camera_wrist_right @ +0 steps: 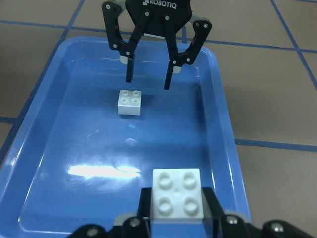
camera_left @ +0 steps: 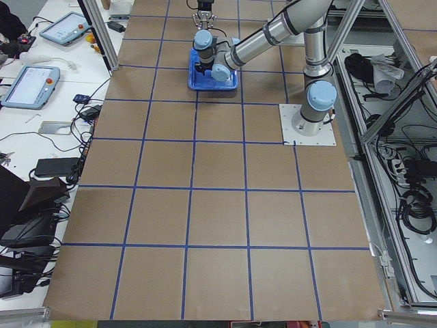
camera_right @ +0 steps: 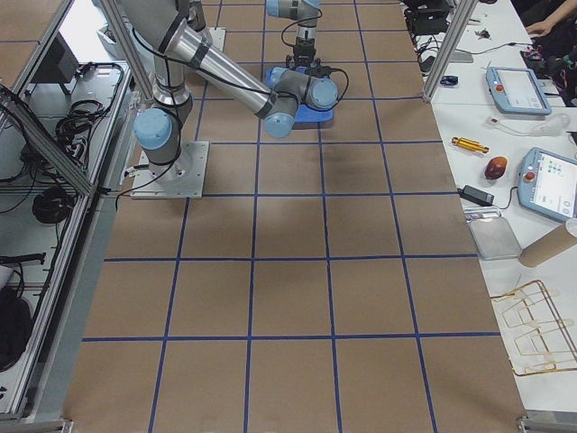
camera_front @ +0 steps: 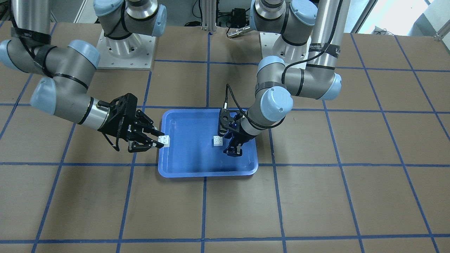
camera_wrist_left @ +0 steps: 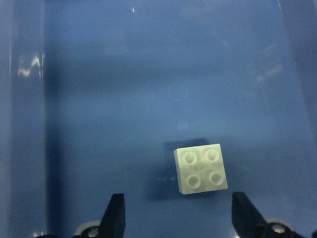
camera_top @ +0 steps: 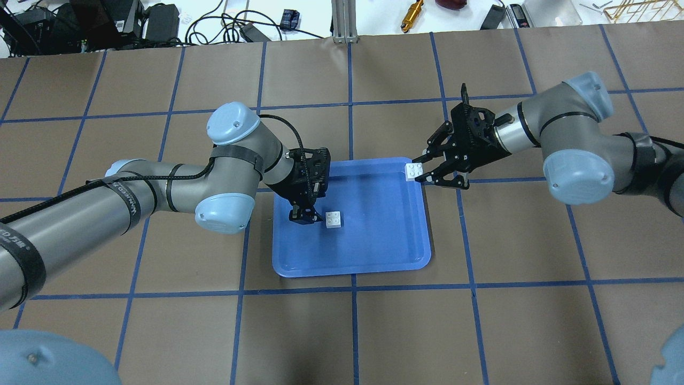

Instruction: Assemble white blocks and place on blue tray

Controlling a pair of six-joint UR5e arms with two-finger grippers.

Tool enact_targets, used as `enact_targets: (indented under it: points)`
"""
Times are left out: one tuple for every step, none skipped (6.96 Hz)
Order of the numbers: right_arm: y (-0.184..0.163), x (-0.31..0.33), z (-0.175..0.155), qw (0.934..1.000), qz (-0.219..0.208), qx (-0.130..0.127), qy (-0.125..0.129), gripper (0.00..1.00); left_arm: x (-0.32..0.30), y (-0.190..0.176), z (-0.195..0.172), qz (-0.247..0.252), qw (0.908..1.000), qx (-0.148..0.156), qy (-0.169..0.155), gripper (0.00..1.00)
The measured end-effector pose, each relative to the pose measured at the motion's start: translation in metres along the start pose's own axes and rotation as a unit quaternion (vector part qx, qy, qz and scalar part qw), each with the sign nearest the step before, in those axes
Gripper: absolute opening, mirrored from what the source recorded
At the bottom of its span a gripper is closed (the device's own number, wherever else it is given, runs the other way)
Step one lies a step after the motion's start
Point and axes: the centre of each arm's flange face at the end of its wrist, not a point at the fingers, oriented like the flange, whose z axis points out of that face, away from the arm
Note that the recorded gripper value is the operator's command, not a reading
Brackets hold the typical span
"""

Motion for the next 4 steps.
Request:
enact_targets:
  points:
    - [-0.003, -0.013, 0.017, 1.0, -0.009, 0.004, 0.0, 0.0, 0.0, 0.003, -0.002, -0.002, 1.0, 0.0, -0.001, 0.05]
    - [-0.008, -0.025, 0.032, 0.9999, -0.016, 0.004, 0.002, 0.0, 0.001, 0.004, -0.003, -0.004, 1.0, 0.001, -0.001, 0.05]
    - [-0.014, -0.034, 0.045, 0.9998, -0.02, 0.003, 0.002, 0.0, 0.002, 0.005, -0.002, -0.007, 1.0, 0.002, 0.0, 0.05]
    - [-0.019, -0.042, 0.056, 0.9997, -0.025, 0.002, 0.002, 0.0, 0.004, 0.006, 0.0, -0.01, 0.9999, 0.003, 0.003, 0.05]
